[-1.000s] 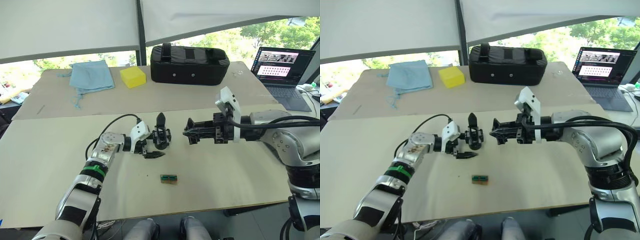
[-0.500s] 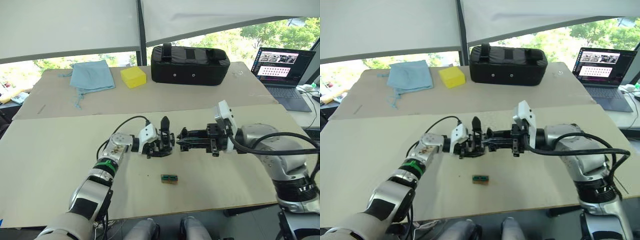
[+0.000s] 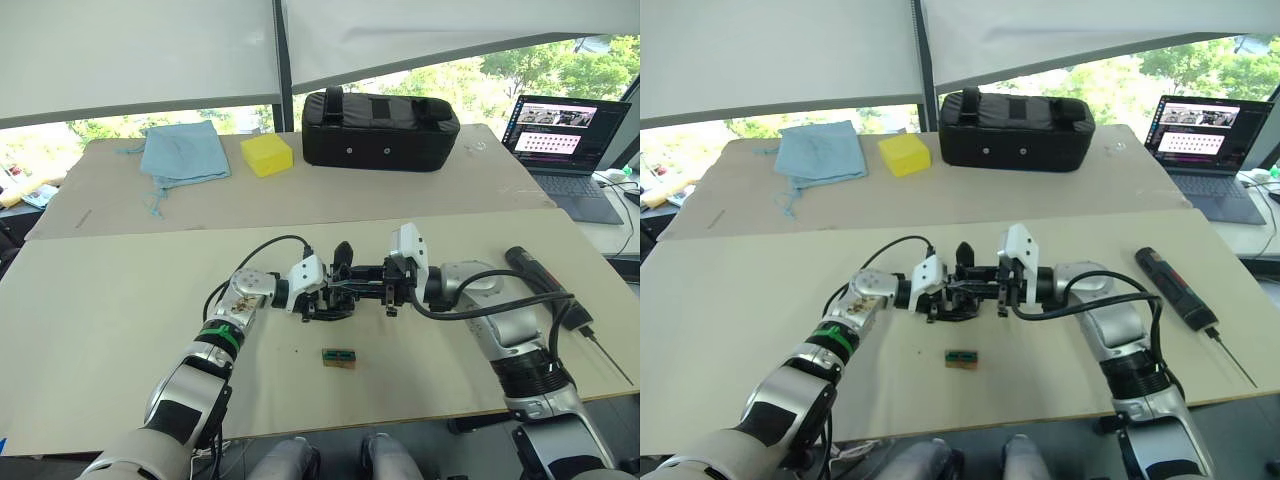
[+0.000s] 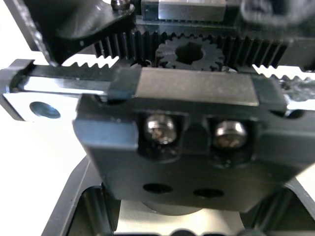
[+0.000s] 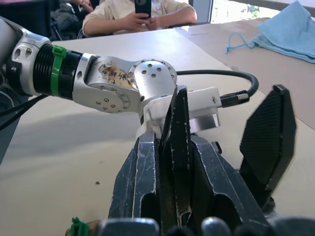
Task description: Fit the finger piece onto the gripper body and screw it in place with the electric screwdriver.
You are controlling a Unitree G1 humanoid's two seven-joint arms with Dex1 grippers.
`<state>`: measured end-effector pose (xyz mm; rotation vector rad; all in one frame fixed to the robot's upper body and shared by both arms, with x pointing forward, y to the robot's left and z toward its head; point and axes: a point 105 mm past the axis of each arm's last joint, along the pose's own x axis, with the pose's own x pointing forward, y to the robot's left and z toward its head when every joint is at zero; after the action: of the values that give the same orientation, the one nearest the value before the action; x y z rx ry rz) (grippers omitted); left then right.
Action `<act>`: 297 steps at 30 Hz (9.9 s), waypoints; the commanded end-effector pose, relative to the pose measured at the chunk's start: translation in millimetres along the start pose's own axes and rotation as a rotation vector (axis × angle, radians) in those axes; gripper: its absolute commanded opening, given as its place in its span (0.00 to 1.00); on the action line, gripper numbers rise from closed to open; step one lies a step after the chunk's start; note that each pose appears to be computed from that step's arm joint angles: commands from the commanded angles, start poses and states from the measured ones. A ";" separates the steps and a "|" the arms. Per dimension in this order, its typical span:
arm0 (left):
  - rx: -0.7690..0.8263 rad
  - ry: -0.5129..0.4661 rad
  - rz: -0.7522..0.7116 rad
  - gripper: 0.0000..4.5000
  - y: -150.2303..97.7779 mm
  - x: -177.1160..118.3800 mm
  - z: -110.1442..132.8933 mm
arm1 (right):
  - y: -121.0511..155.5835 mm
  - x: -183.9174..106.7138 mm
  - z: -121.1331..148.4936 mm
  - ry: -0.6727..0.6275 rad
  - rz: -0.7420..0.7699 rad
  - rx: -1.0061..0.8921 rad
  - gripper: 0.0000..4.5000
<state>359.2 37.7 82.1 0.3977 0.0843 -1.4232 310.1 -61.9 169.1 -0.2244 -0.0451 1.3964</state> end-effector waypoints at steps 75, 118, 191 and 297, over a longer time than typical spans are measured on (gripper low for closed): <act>0.036 -0.008 0.011 0.53 -3.5 0.5 1.5 | -12.0 -0.9 9.5 -0.025 0.034 -0.006 0.09; 0.046 -0.010 0.017 0.53 -1.2 -1.2 4.1 | 10.6 13.8 -41.8 0.098 0.133 0.082 0.09; 0.046 -0.009 0.026 0.53 -2.0 2.4 1.5 | -2.2 3.5 -49.6 0.206 0.128 0.120 0.32; 0.013 -0.006 -0.314 1.00 -99.9 -111.5 81.9 | 30.5 -143.2 10.2 0.568 -0.088 -0.045 0.43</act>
<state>232.6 101.2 170.8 0.3757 0.1454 -1.7340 261.2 -209.5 147.7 -0.6679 0.5986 1.2084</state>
